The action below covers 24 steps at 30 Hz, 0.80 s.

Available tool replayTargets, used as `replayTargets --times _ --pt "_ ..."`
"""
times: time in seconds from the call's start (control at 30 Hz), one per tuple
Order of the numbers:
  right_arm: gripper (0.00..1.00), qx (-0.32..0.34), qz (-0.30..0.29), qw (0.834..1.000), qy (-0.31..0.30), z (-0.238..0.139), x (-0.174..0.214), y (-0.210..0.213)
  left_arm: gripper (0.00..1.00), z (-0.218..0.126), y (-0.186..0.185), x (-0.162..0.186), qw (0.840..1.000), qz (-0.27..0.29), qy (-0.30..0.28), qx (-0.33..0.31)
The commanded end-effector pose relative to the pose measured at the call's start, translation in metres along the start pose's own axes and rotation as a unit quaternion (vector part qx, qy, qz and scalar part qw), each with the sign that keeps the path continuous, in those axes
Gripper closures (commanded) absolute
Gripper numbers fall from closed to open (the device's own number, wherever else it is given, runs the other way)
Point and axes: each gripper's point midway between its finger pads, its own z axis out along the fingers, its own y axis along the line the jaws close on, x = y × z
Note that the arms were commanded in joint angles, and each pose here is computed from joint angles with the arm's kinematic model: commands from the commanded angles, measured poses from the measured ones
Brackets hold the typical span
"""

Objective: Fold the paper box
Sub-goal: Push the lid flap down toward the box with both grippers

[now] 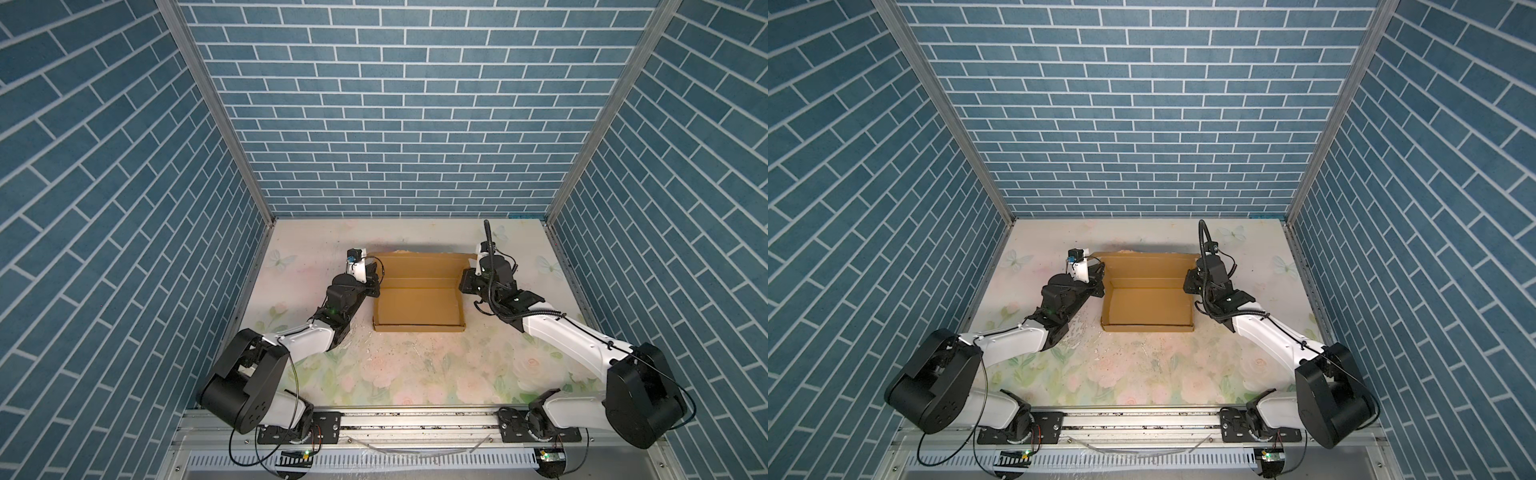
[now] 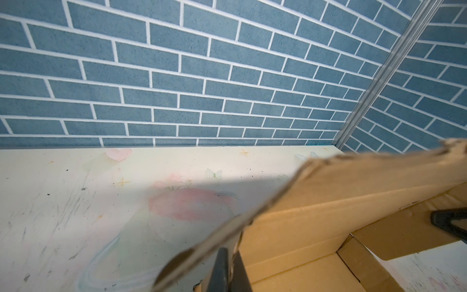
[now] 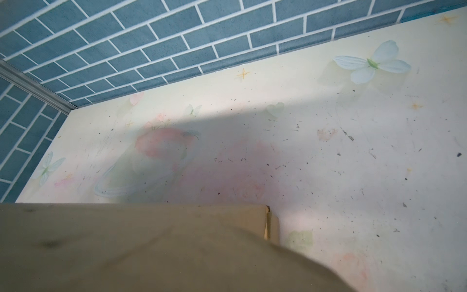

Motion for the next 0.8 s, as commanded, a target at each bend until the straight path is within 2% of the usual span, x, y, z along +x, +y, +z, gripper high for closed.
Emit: replayTargets --times 0.0,0.33,0.77 --pt "1.0 -0.026 0.022 0.999 0.03 -0.002 0.029 0.011 1.0 -0.007 -0.02 0.024 0.999 -0.006 0.028 0.043" --pt "1.0 -0.013 0.028 0.999 0.036 -0.004 0.057 0.004 1.0 -0.019 -0.019 0.04 0.999 -0.001 0.034 0.041" --pt "1.0 0.0 -0.01 0.997 0.079 -0.006 0.097 -0.015 1.0 -0.033 -0.017 0.07 0.998 0.002 0.047 0.039"
